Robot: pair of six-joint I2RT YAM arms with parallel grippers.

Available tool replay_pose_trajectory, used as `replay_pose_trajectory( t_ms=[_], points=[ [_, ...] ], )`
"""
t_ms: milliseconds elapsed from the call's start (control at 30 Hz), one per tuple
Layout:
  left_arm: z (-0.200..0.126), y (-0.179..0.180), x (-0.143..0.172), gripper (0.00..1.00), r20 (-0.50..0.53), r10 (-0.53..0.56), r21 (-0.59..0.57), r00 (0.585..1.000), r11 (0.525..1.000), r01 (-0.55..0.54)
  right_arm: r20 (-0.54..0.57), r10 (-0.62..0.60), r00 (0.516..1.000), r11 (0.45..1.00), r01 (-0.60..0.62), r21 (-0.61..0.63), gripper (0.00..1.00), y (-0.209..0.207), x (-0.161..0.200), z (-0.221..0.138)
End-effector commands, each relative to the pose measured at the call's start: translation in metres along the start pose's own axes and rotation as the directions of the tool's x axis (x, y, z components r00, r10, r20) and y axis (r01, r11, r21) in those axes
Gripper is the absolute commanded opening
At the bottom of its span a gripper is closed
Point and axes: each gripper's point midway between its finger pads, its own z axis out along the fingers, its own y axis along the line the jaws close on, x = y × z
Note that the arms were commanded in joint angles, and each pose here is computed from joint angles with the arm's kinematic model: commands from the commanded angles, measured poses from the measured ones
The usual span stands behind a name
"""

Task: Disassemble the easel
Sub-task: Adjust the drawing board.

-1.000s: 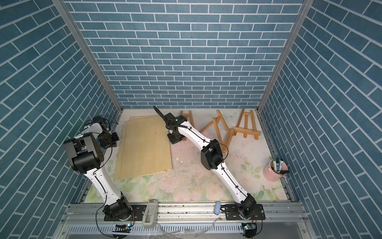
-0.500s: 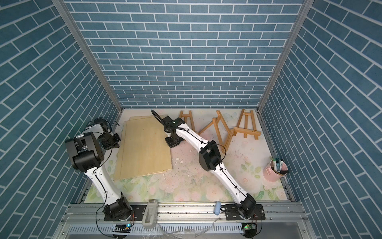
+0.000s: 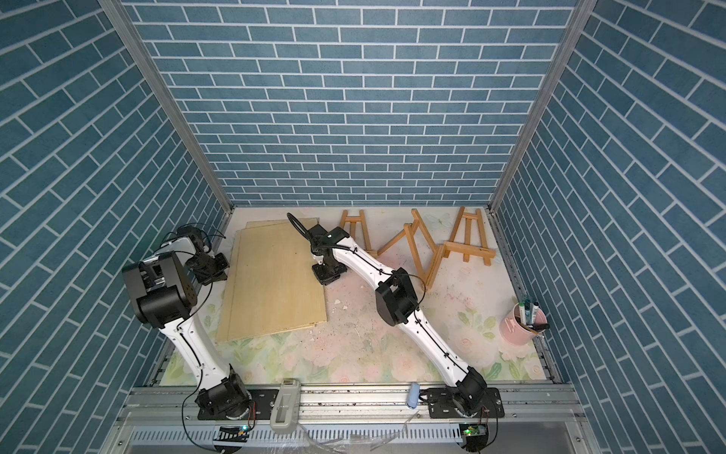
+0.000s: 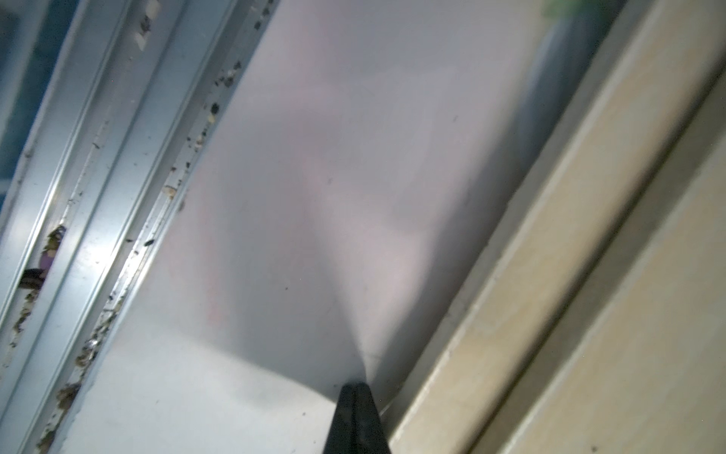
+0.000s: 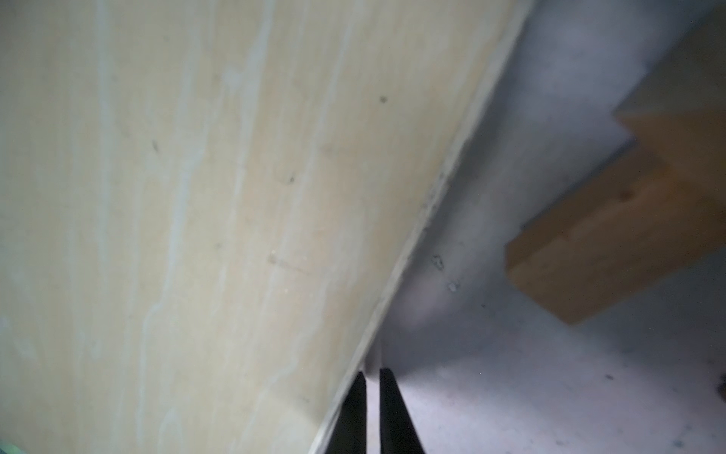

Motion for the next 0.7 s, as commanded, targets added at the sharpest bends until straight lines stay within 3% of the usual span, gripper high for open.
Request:
replay_pose_trajectory(
  t_ms=[0, 667],
  points=[
    [0.019, -0.019, 0.032, 0.02, -0.111, 0.004, 0.068, 0.994, 0.998, 0.004, 0.03, 0.02, 0.999, 0.998, -0.018, -0.067, 0.12, 0.016, -0.009, 0.005],
    [0.011, -0.045, 0.032, 0.02, -0.093, 0.015, 0.123, 0.996, 0.992, -0.003, 0.046, 0.027, 0.999, 0.995, -0.022, -0.099, 0.12, 0.021, -0.015, 0.011]
  ],
)
